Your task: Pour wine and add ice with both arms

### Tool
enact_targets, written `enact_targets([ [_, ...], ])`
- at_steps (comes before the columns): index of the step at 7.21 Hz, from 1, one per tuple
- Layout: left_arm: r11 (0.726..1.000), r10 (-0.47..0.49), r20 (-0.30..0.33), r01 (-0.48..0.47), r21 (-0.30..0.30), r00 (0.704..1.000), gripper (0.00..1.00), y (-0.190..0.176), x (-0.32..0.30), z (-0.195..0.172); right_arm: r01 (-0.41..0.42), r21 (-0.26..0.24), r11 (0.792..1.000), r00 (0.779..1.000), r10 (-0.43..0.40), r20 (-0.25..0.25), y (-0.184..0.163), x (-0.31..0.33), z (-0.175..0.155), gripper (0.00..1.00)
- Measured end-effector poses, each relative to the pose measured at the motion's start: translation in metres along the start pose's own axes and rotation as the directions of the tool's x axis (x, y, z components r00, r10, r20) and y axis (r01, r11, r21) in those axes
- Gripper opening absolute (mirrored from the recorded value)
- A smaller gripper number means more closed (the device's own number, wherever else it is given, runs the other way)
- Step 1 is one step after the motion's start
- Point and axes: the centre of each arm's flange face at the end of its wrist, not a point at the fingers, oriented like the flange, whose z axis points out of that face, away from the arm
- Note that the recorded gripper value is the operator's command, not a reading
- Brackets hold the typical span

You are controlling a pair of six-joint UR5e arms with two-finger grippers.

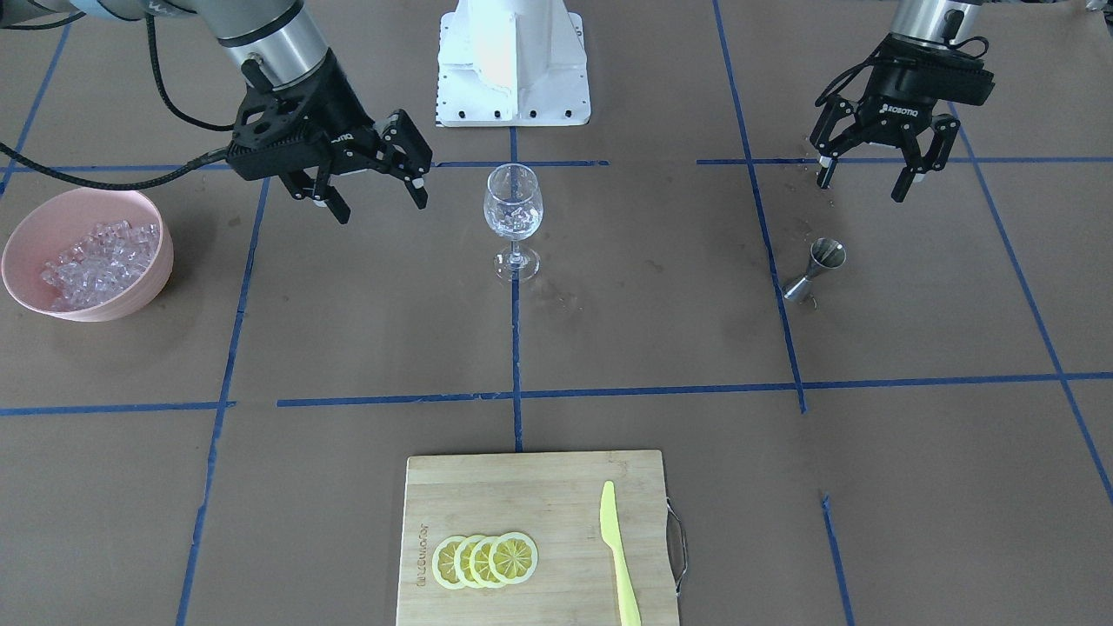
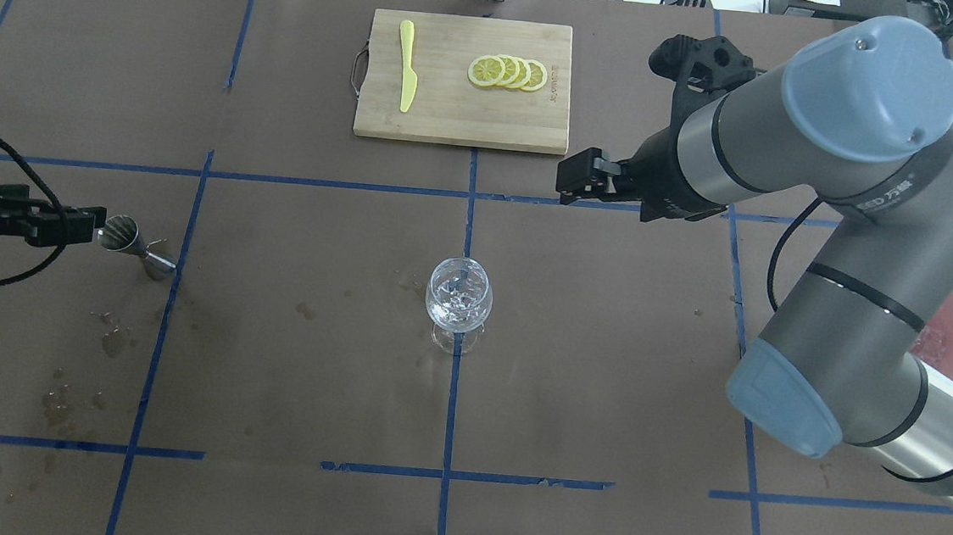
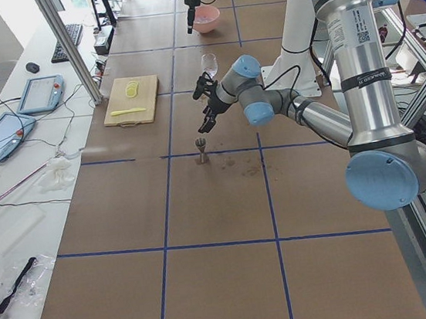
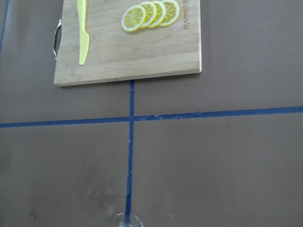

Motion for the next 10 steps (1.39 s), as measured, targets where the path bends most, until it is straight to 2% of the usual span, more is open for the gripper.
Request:
enact_targets([
  [1,0.999,-0.008,0.020,0.009,-0.033,1.000,1.00,-0.029,0.001,-0.003,0.061,-0.013,0.998,0.996,-0.062,-0.060,-0.013,0.028,0.002,1.00],
  [2,0.998,0.014,0.067,-0.010,-0.066,0.998,1.00,-0.061,0.005,-0.005,0.122,-0.034,0.992,0.983,-0.125,-0.131,-0.028,0.058,0.003,1.00],
  [3,0.995,0.044,0.109,-0.034,-0.095,0.993,1.00,-0.089,0.012,-0.008,0.175,-0.072,0.982,0.963,-0.186,-0.194,-0.042,0.087,0.003,1.00],
  [4,0.992,0.066,0.131,-0.051,-0.119,0.989,1.00,-0.111,0.013,-0.010,0.208,-0.121,0.971,0.945,-0.231,-0.231,-0.058,0.119,0.003,1.00],
  [6,0.977,0.092,0.104,-0.070,-0.200,0.990,1.00,-0.155,-0.029,-0.004,0.222,-0.211,0.952,0.935,-0.269,-0.231,-0.096,0.201,-0.006,1.00],
  [8,0.962,0.109,0.081,-0.085,-0.259,0.991,1.00,-0.187,-0.112,-0.005,0.226,-0.271,0.936,0.943,-0.279,-0.180,-0.130,0.306,-0.030,1.00],
  [10,0.947,0.080,0.080,-0.051,-0.316,0.994,1.00,-0.183,-0.201,-0.004,0.229,-0.293,0.928,0.948,-0.281,-0.150,-0.136,0.414,-0.059,1.00],
])
